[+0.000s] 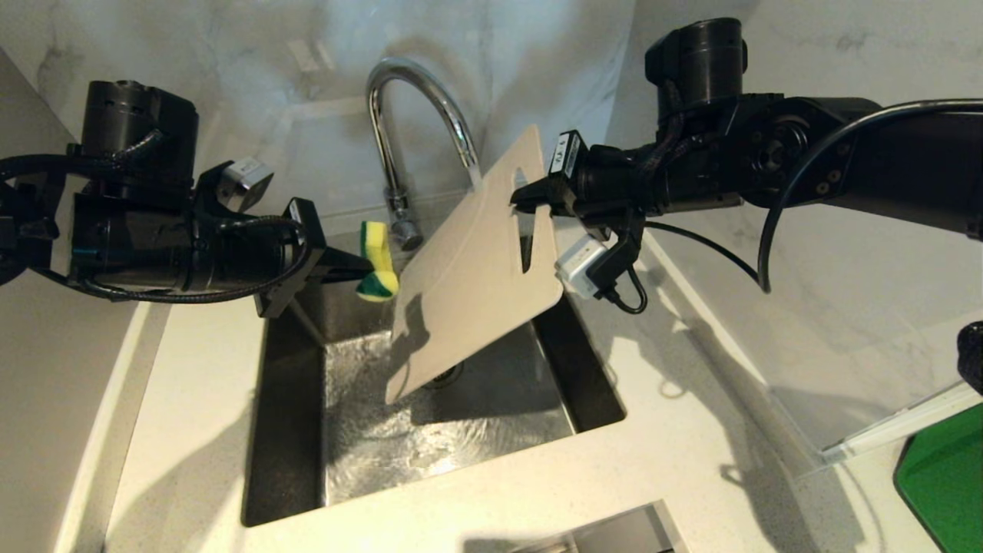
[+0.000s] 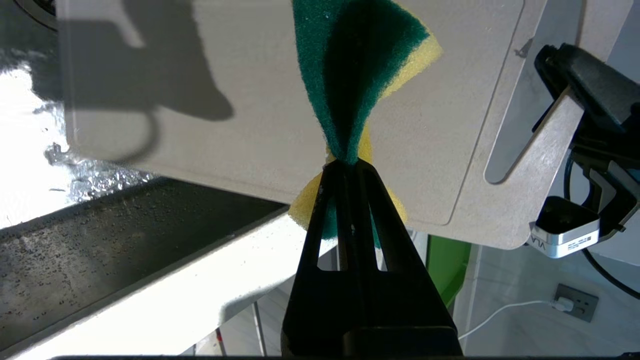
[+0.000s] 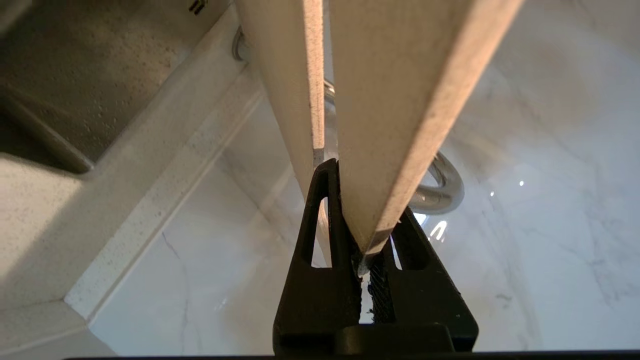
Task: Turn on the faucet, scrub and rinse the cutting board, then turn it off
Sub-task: Scrub the cutting board underwater
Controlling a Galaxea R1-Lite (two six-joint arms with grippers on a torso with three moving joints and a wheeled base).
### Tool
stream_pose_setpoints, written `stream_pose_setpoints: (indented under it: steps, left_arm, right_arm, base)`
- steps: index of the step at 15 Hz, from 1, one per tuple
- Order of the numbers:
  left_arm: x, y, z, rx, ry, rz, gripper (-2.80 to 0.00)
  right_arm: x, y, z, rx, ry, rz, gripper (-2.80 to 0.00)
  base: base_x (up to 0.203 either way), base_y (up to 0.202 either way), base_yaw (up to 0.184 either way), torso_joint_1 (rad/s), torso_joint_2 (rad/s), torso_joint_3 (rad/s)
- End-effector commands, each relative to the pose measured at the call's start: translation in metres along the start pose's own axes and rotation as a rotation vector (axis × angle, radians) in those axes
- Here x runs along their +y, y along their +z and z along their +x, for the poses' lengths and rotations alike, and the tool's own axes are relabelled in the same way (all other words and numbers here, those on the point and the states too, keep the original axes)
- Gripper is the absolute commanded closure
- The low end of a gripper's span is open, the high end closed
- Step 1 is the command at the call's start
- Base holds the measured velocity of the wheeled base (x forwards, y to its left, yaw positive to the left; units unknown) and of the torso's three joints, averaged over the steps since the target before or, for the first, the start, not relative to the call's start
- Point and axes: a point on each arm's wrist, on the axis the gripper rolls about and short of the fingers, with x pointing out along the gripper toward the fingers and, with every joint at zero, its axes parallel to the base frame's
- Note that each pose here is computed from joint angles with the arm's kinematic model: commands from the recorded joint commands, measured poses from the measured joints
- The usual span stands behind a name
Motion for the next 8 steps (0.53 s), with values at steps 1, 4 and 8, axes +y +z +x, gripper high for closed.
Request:
stream_pose_setpoints:
  steps: [1, 4, 8]
  left_arm:
    - [0.000, 0.000, 0.001, 0.003, 0.001, -0.006, 0.00]
    - [0.001, -0.001, 0.001, 0.005, 0.002, -0.005, 0.00]
    - [0.000, -0.002, 0.002, 0.010, 0.001, -0.005, 0.00]
  right_arm:
    - [-0.001, 0.002, -0.003, -0.008, 0.002, -0.009, 0.00]
    - [0.000, 0.010, -0.009, -0.028, 0.018, 0.006, 0.00]
    - [-0.006, 0.018, -0.025, -0.035, 0.024, 0.010, 0.00]
  base:
    - [0.000, 0.000, 0.000, 0.000, 0.00, 0.000]
    - [0.000, 0.000, 0.000, 0.000, 0.00, 0.000]
    - [0.000, 0.000, 0.000, 0.000, 0.00, 0.000]
